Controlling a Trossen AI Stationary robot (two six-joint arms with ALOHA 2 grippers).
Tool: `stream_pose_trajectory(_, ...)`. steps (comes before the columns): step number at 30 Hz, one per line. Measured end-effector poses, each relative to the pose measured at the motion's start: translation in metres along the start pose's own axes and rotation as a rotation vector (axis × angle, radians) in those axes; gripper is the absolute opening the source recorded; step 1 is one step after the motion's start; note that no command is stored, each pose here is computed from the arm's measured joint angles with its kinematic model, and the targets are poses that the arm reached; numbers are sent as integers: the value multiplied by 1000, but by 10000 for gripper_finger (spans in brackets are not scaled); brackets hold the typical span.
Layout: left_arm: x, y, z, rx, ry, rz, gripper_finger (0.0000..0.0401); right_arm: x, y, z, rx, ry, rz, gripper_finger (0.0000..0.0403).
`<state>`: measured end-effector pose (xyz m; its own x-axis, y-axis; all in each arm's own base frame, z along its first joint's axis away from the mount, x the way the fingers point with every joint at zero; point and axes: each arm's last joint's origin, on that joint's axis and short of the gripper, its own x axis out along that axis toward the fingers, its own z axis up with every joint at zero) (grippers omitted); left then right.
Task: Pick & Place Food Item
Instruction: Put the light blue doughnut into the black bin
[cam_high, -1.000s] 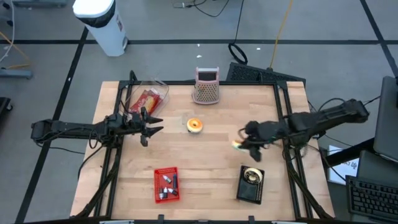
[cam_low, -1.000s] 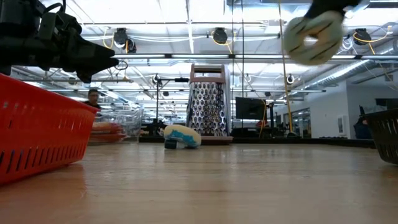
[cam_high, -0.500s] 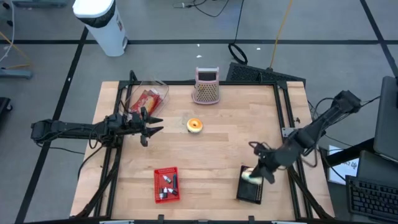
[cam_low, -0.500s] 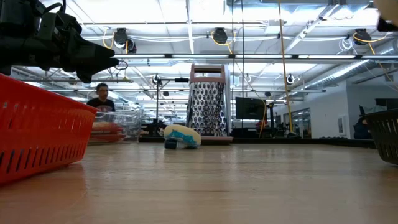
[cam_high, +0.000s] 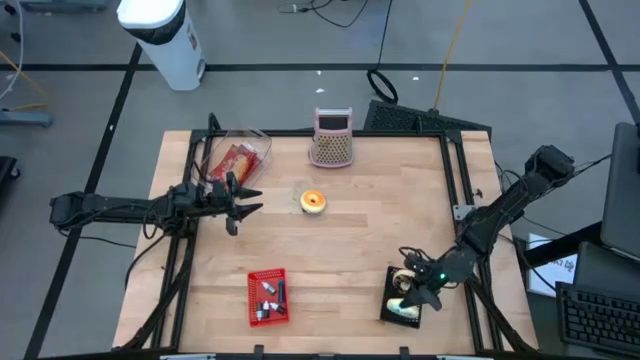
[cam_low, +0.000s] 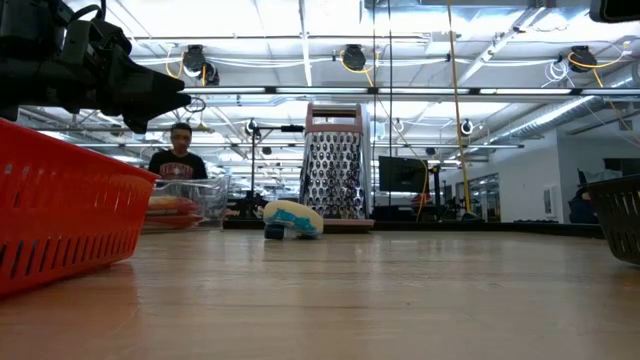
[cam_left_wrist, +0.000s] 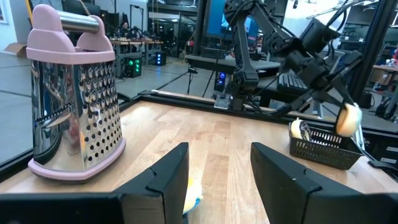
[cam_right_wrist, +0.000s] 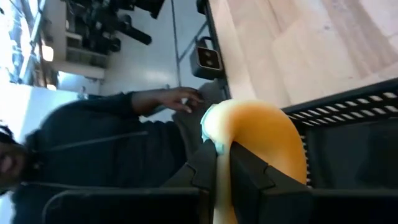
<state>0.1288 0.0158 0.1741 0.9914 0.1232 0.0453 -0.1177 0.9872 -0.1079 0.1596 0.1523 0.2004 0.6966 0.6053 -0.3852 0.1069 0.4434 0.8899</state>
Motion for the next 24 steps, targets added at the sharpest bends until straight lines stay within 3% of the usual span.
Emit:
stream_pose_trajectory(11, 0, 0, 0, 0, 0, 0, 175, -1, -25, -6, -103, 22, -70, 58)
stream_pose_trajectory(19, 0, 0, 0, 0, 0, 0, 175, -1, -26, -6, -192, 25, -73, 116)
stream_pose_trajectory(24, 0, 0, 0, 0, 0, 0, 175, -1, -26, -6, -220, 25, -73, 129)
